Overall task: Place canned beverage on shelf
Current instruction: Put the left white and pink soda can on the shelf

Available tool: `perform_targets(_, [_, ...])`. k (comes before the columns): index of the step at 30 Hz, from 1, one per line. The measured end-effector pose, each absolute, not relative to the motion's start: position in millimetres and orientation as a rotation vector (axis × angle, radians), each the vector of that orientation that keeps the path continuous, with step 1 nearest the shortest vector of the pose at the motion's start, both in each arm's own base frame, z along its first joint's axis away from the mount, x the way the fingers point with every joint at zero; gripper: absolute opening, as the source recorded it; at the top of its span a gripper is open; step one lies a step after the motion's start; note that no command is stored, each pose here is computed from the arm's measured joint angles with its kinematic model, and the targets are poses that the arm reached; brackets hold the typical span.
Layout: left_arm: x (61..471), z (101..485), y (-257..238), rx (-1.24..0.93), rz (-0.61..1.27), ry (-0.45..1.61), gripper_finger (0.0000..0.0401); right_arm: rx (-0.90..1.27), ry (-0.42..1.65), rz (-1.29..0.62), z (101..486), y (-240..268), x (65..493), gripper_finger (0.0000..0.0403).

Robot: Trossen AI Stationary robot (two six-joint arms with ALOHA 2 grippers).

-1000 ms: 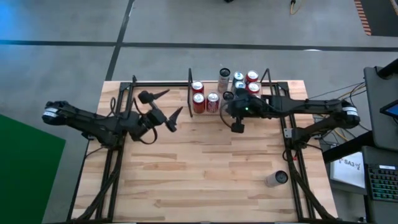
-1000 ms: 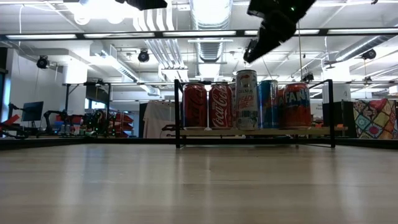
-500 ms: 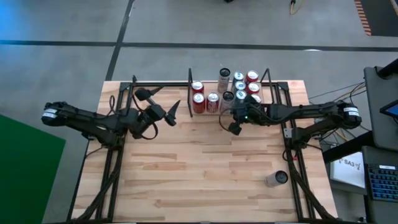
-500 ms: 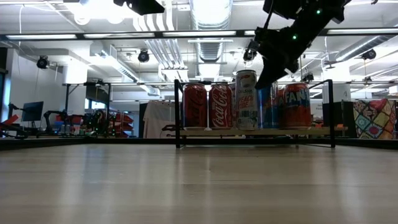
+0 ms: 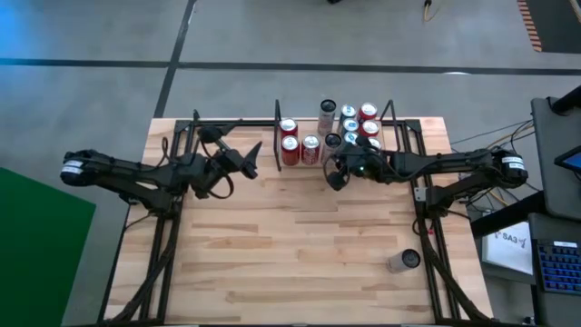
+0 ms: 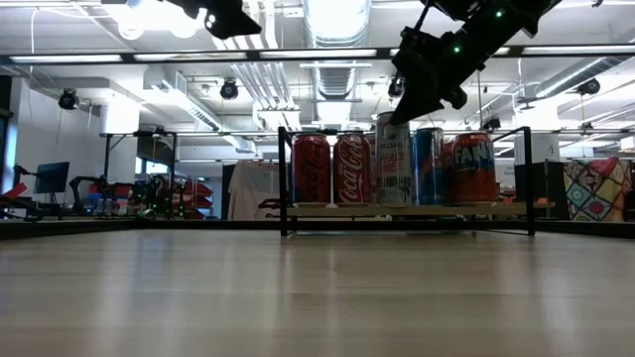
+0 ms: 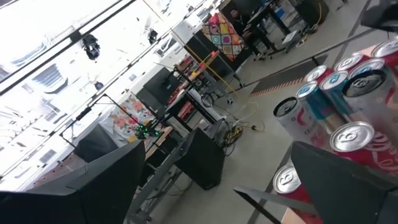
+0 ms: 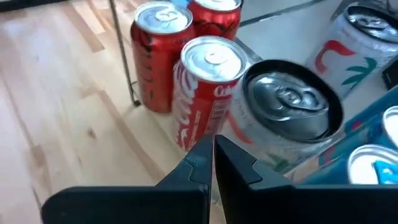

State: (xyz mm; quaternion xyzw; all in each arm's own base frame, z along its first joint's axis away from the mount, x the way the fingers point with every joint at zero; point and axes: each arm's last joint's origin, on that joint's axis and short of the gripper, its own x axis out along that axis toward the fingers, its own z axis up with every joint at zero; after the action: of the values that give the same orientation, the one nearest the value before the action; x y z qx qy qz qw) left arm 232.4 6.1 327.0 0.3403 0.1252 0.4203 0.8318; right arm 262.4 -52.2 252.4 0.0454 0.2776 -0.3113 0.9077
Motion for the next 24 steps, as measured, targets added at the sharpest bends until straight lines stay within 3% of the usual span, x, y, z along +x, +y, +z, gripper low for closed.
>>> perform_targets(24, [233.7, 322.3, 8.9, 0.734, 0.896, 0.304, 0.0389, 0.073, 0.575, -0.713, 252.7, -60.8, 259.9, 0.0009])
